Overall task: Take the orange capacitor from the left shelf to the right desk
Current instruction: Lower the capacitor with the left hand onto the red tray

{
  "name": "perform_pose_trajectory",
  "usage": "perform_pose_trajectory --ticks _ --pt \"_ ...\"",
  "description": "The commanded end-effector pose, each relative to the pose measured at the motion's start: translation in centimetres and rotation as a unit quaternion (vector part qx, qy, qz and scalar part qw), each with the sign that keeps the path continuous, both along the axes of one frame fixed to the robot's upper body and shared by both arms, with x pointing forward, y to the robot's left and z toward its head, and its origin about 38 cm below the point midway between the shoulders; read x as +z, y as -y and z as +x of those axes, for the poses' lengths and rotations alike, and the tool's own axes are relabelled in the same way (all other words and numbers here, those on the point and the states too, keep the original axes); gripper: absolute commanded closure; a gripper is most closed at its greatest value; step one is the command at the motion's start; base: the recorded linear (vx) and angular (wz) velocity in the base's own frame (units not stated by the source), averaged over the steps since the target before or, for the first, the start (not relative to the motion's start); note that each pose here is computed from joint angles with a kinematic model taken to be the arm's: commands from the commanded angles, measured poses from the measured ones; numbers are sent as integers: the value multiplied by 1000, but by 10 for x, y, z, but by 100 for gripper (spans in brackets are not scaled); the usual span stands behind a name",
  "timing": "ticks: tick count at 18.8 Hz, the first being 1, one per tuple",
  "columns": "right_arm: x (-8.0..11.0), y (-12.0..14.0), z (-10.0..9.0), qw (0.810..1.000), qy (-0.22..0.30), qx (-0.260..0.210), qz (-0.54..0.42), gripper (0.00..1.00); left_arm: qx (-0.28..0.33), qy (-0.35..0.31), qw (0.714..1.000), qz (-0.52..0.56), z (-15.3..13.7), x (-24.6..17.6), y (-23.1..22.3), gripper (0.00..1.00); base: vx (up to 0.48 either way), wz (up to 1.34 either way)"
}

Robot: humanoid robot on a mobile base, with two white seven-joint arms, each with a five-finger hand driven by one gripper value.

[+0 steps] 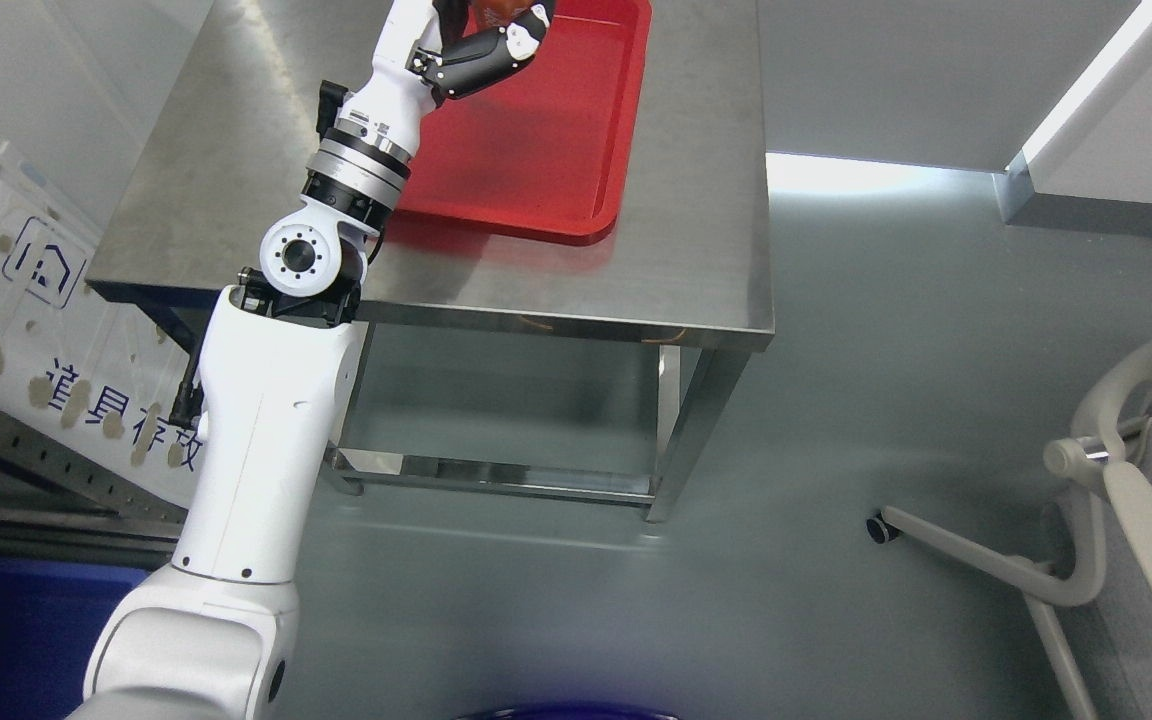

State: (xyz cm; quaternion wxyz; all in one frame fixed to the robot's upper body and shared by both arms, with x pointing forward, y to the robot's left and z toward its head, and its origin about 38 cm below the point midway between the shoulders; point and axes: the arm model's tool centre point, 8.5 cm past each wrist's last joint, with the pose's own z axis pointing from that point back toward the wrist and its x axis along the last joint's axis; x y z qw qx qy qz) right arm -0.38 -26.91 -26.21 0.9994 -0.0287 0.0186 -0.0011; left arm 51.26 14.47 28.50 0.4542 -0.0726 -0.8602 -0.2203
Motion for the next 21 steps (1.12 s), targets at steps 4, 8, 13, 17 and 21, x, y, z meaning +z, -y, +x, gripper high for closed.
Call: perform_pose_trajectory --ticks 4,8,13,17,21 --pt "0 11 3 1000 11 -4 -8 0 26 -130 988 81 30 -93 -8 91 229 -34" --pt "0 11 3 1000 11 -4 -8 0 31 -145 986 72 23 -109 -15 86 100 -18" --pt "0 11 3 1000 11 -4 -8 0 37 -134 989 56 16 -105 -23 76 13 0" --pt "0 11 3 1000 11 -4 -8 0 27 -115 991 59 12 -92 -15 51 -9 0" --pt "0 11 3 1000 11 -4 -8 0 25 -103 993 58 13 -82 -13 30 -3 0"
